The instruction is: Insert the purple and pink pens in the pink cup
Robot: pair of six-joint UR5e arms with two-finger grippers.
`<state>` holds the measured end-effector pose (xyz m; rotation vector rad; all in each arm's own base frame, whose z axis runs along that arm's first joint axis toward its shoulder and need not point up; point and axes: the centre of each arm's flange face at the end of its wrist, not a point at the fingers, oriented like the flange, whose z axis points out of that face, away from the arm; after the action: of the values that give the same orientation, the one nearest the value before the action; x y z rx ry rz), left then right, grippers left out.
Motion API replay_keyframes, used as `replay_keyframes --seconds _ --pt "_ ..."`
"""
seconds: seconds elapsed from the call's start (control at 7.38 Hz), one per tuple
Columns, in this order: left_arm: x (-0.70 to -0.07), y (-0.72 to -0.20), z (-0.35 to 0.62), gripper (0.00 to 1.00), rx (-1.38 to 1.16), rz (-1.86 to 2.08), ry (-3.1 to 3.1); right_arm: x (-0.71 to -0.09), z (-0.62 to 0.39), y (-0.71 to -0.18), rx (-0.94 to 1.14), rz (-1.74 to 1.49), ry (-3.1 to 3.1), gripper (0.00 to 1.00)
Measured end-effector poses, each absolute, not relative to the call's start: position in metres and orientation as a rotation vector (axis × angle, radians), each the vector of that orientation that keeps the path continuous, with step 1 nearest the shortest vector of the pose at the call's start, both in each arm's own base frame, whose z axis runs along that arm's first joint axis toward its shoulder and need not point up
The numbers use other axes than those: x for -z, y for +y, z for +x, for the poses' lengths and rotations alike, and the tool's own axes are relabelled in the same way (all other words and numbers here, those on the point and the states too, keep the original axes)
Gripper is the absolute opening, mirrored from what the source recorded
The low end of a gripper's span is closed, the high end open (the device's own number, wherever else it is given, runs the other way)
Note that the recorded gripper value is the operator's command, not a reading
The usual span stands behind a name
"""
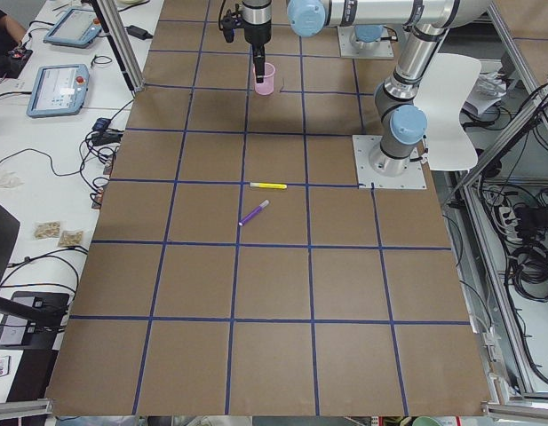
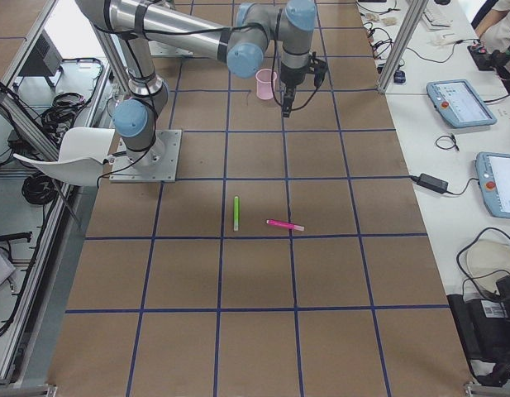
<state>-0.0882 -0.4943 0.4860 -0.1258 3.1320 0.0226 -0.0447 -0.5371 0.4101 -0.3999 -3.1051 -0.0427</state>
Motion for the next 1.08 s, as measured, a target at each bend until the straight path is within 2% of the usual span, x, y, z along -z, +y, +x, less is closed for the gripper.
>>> replay_keyframes --seconds 0.27,0.68,1.08 --pt "-0.486 -0.495 -0.088 1.00 -0.027 -0.128 3.132 -0.350 -0.151 -0.518 0.032 -0.546 -3.074 1.00" --pt "-0.487 -0.495 -0.088 1.00 -0.016 -0.128 3.134 -0.248 -0.257 -0.494 -0.013 -0.621 -3.031 1.00" --pt "-0.487 -0.495 -0.088 1.00 -0.016 -0.121 3.136 -0.205 -0.285 -0.496 -0.024 -0.631 -3.009 0.79"
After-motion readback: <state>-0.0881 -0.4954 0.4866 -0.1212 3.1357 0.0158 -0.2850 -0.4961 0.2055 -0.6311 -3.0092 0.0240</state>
